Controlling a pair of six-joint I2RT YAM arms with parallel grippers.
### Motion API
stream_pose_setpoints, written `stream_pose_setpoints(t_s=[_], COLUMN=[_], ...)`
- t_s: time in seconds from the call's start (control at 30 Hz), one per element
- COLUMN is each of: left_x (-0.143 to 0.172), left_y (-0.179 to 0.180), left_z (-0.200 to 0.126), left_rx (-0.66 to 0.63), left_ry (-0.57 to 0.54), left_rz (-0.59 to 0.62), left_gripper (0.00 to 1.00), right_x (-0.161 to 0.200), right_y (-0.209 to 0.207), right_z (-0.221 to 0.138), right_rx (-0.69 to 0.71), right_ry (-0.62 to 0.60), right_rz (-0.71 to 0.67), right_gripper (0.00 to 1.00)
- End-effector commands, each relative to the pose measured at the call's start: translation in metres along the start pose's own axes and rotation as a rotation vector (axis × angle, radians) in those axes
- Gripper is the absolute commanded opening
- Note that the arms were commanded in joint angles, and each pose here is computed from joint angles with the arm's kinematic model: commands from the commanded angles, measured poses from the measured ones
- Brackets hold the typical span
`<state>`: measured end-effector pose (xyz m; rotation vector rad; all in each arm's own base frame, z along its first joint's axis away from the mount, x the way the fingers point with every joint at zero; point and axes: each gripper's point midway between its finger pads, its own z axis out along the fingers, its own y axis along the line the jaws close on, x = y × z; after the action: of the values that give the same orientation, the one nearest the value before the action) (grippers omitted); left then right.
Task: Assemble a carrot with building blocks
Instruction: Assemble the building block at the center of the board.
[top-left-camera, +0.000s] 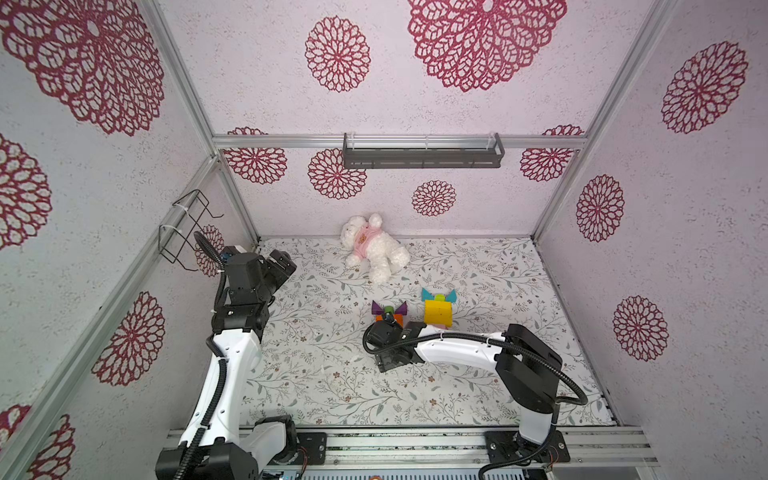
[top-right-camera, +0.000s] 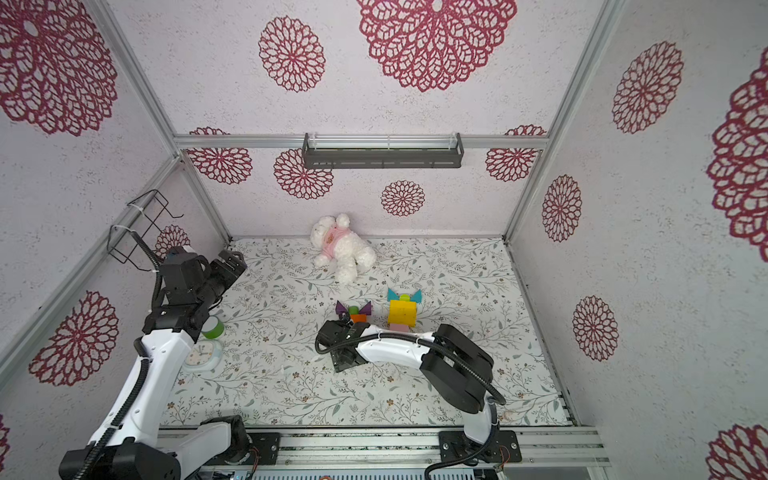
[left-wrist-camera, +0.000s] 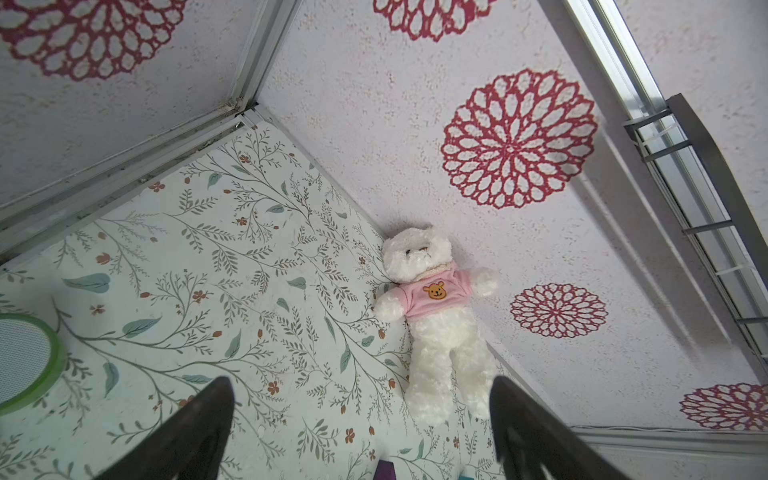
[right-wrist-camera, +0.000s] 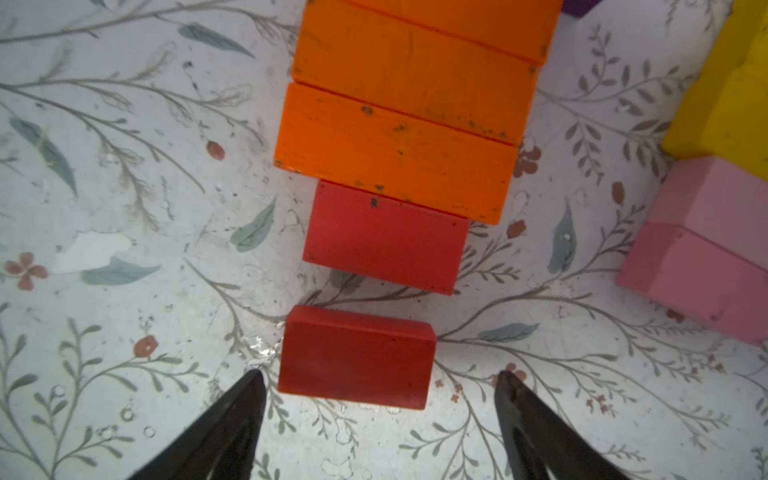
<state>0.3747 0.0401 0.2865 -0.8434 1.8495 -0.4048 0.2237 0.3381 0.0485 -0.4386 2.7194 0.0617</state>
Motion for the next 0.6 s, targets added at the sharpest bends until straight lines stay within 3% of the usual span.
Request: stream_pose_setpoints(t_s=[0.0,0.33,0.57], left_x=[-0.002,0.000,0.001], left_y=[-0.006,-0.006,-0.006], left_z=[0.000,0.002,0.002], left_rx=[0.027,0.023,0.024], left_ry=[-0.005,-0.001,0.002], left_rz=[-0.015,-0.013,-0.011], left_gripper=[0.97,0.97,0.97], right_x=[0.003,0.007,0.003], right_y=[0.002,0.008,0.008], right_z=[-0.001,0.018,0.019], right_rx=[-0.001,-0.021,-0.037], right_ry=[0.014,0.041,0.021], right_rz=[0.038,0.054,0.083], right_gripper=[0.88,0.80,0.66])
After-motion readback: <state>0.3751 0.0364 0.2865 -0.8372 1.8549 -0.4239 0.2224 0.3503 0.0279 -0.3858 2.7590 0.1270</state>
